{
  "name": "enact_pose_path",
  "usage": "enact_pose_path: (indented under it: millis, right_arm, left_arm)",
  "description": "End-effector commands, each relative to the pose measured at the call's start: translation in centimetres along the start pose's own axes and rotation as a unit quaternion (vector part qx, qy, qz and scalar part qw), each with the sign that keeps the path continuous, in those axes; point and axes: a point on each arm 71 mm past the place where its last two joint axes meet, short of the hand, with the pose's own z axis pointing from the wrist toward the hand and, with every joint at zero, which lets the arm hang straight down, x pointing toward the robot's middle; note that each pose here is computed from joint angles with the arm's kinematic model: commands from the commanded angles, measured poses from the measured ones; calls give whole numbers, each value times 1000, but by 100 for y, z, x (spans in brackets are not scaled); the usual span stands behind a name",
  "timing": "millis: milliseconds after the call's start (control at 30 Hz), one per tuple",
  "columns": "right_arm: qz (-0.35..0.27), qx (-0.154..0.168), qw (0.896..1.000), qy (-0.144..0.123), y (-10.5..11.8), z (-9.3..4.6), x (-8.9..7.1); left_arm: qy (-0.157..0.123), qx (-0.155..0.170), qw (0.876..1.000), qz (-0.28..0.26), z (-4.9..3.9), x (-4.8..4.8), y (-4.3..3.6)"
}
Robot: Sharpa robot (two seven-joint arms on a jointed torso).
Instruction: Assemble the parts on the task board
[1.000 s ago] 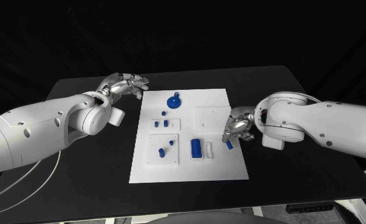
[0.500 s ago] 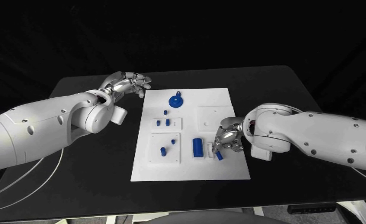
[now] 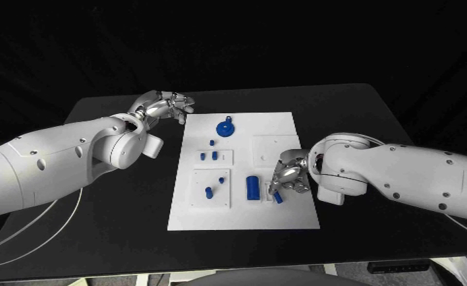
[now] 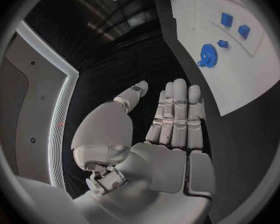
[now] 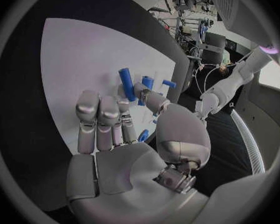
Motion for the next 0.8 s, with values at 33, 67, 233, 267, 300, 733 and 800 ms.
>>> enact_pose_path:
  millis: [33, 67, 233, 267, 300, 733, 800]
  right_arm:
    - [-10, -3, 1000, -10, 16, 11, -1]
    - [-10, -2, 1000, -10, 17, 11, 0]
    - [-12, -3, 1000, -8, 36, 25, 6]
    - [-12, -3, 1000, -9, 37, 28, 4]
    - [-12, -2, 1000, -9, 37, 30, 4]
    - [-20, 2, 1000, -13, 43, 68, 3]
    - [-21, 2, 1000, -11, 42, 71, 10]
  left_arm:
    - [10, 4, 1000, 0, 0, 21, -12]
    - [9, 3, 1000, 0, -3, 17, -11]
    - [10, 2, 1000, 0, -7, 17, -10]
    - [10, 2, 1000, 0, -7, 18, -10]
    - [10, 3, 1000, 0, -8, 19, -11]
    - [11, 1, 1000, 0, -10, 15, -9]
    - [10, 1, 1000, 1, -13, 9, -7]
